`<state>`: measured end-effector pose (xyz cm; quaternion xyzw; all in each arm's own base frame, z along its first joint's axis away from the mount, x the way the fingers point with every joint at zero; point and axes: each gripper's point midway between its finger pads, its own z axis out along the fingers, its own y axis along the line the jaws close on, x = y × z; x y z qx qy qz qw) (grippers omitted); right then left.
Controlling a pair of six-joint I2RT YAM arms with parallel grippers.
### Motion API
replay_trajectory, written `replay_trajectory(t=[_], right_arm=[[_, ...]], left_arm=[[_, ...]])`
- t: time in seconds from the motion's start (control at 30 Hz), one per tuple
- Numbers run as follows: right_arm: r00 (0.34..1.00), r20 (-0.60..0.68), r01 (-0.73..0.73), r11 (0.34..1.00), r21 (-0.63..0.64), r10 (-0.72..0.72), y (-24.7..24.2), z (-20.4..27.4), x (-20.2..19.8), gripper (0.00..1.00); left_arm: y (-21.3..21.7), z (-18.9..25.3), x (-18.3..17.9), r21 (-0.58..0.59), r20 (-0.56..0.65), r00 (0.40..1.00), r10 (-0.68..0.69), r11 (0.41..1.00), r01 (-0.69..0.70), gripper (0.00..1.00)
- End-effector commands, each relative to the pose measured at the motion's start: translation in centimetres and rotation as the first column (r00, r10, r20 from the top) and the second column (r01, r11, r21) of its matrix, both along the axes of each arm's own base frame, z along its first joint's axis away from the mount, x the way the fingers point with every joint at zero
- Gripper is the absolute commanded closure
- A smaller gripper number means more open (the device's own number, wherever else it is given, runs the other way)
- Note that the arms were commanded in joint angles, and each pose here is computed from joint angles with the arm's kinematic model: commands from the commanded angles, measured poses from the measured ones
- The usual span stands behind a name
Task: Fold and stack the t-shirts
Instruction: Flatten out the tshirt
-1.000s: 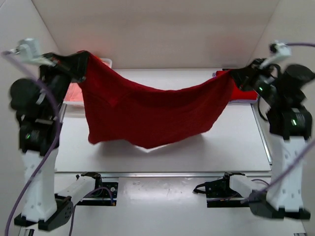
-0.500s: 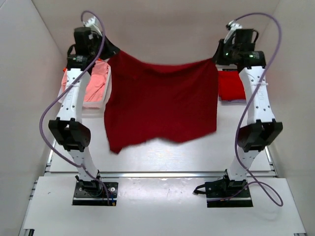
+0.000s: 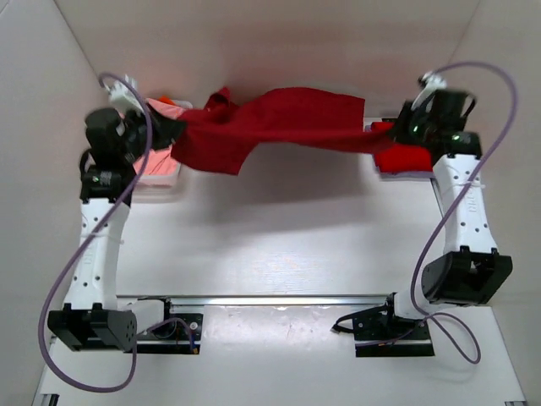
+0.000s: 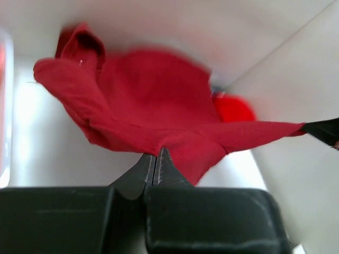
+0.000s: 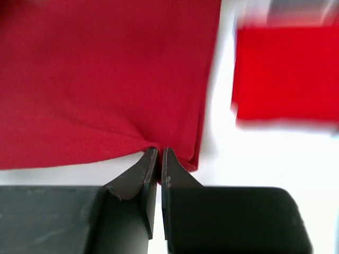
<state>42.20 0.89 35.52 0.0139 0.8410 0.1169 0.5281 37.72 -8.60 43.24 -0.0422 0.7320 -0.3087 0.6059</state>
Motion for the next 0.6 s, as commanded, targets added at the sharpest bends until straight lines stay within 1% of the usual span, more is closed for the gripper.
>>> replay_trajectory(t=[0.0,0.03,0.1,0.13,0.17,0.23,0.3,0.33,0.4,0.43,0.57], right_arm=[[0.988,-0.150,-0.021,1.000,0.009,0.022,0.6,-7.9,-2.2,1.00],[0.983,-0.183,-0.019,1.000,0.020,0.023,0.9,-9.3,-2.8,1.00],[0.952,-0.307,0.001,0.999,0.044,0.012,1.1,-14.4,-5.9,1.00],[0.936,-0.351,0.012,0.998,0.054,0.008,1.3,-16.2,-7.4,1.00],[0.922,-0.388,0.024,0.997,0.066,0.003,1.4,-17.5,-8.4,1.00],[0.881,-0.473,0.061,0.995,0.082,-0.015,1.6,-20.4,-11.4,0.99],[0.849,-0.529,0.077,0.994,0.083,-0.022,1.8,-22.2,-13.5,1.00],[0.828,-0.560,0.078,0.994,0.080,-0.020,2.0,-23.2,-14.8,1.00],[0.803,-0.595,0.096,0.991,0.090,-0.024,2.2,-24.1,-16.2,1.00],[0.789,-0.614,0.098,0.991,0.097,-0.018,2.3,-24.7,-17.0,1.00],[0.753,-0.658,0.107,0.990,0.089,-0.022,1.9,-26.7,-18.7,1.00]], left_arm=[[-0.7,-8.3,-1.3,0.030,-0.131,0.991,-0.004,1.000,0.008,1.00],[-0.6,-8.9,-2.3,0.032,-0.140,0.990,0.001,0.999,0.004,1.00],[-0.3,-13.6,-3.7,0.035,-0.225,0.974,0.015,0.999,-0.007,1.00],[-0.2,-13.9,-4.7,0.030,-0.225,0.974,0.028,0.999,-0.022,1.00],[-0.3,-16.2,-5.4,0.030,-0.271,0.962,0.026,0.999,-0.018,1.00],[-0.1,-19.1,-7.7,0.043,-0.315,0.948,0.054,0.998,-0.042,1.00],[-0.1,-21.0,-9.6,0.051,-0.371,0.926,0.068,0.997,-0.052,1.00],[-0.2,-21.1,-10.2,0.058,-0.369,0.926,0.074,0.997,-0.056,1.00],[-0.6,-22.8,-11.6,0.088,-0.419,0.906,0.062,0.996,-0.027,1.00],[-1.0,-23.5,-11.9,0.087,-0.437,0.898,0.045,0.996,-0.008,1.00],[-1.1,-25.3,-12.8,0.059,-0.469,0.882,0.035,0.998,-0.008,1.00]])
